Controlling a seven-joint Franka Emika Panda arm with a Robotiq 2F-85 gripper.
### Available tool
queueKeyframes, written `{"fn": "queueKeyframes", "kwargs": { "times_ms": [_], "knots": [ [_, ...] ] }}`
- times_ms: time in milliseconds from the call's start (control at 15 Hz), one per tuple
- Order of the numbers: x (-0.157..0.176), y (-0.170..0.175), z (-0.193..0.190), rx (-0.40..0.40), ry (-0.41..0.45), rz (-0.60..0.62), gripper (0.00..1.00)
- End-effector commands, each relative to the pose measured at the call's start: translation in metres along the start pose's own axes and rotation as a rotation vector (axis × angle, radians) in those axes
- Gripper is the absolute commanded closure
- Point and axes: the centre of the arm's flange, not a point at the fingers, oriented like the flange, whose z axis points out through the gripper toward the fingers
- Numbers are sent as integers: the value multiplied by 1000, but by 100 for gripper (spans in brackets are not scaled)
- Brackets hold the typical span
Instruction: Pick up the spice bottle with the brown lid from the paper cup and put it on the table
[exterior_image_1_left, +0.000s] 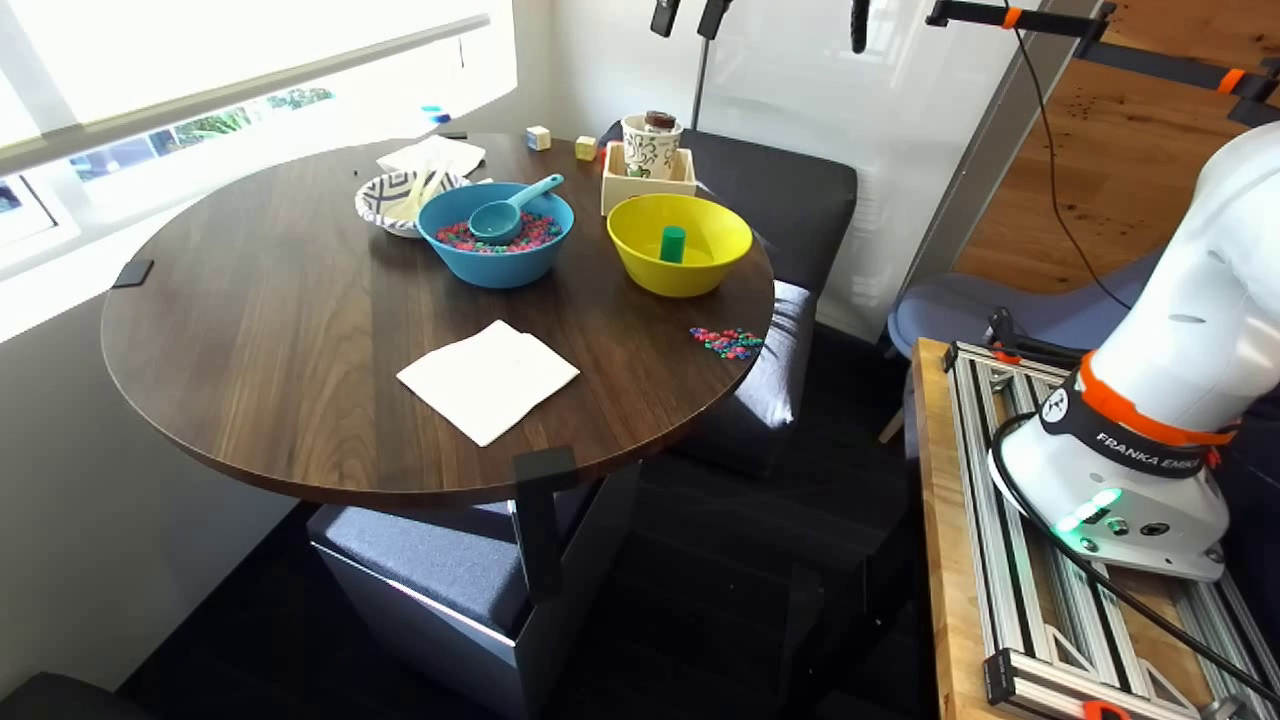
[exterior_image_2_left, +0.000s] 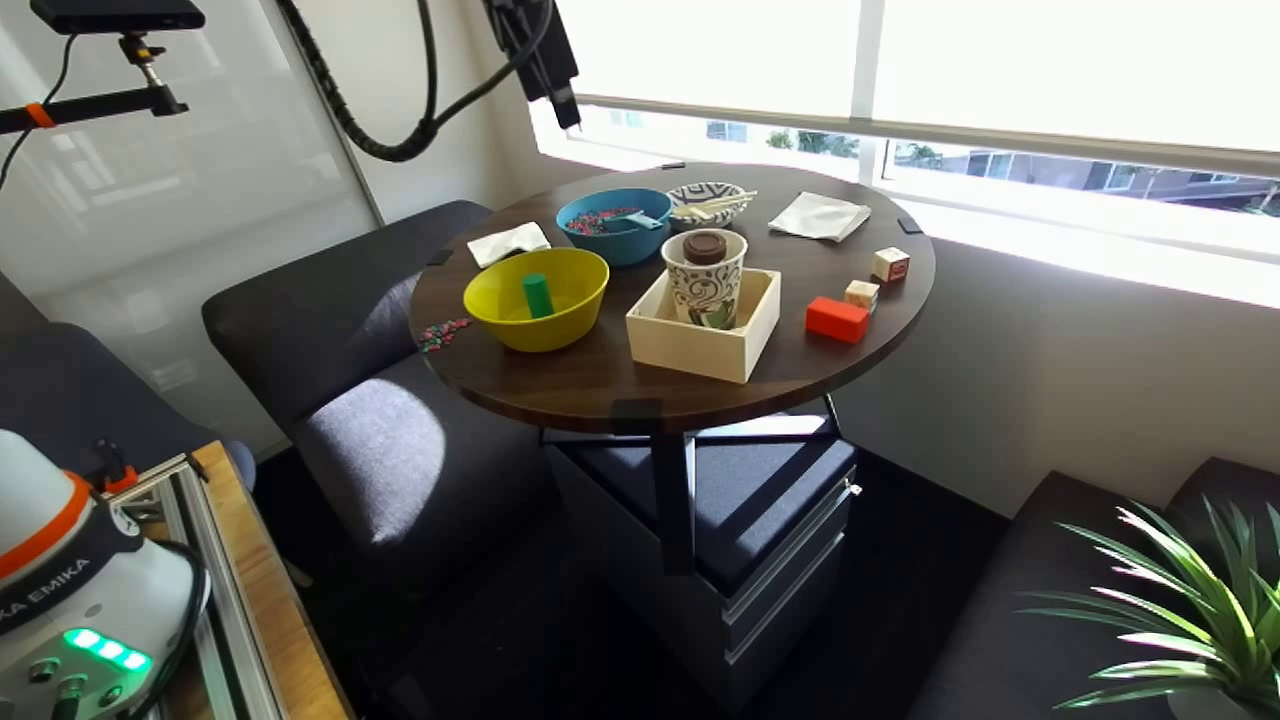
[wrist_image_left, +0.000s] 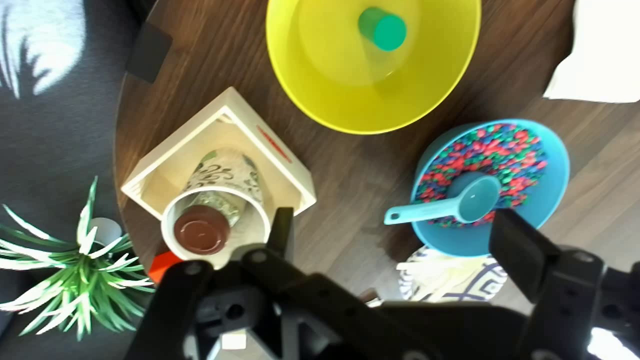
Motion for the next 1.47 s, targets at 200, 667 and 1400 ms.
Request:
{"fn": "queueKeyframes", "kwargs": {
  "times_ms": [200, 667, 1400],
  "knots": [
    [89, 71, 53, -2, -103, 147, 0],
    [84, 82, 71, -5, -113, 181, 0],
    [96, 132, 115, 98, -211, 291, 0]
  ]
}}
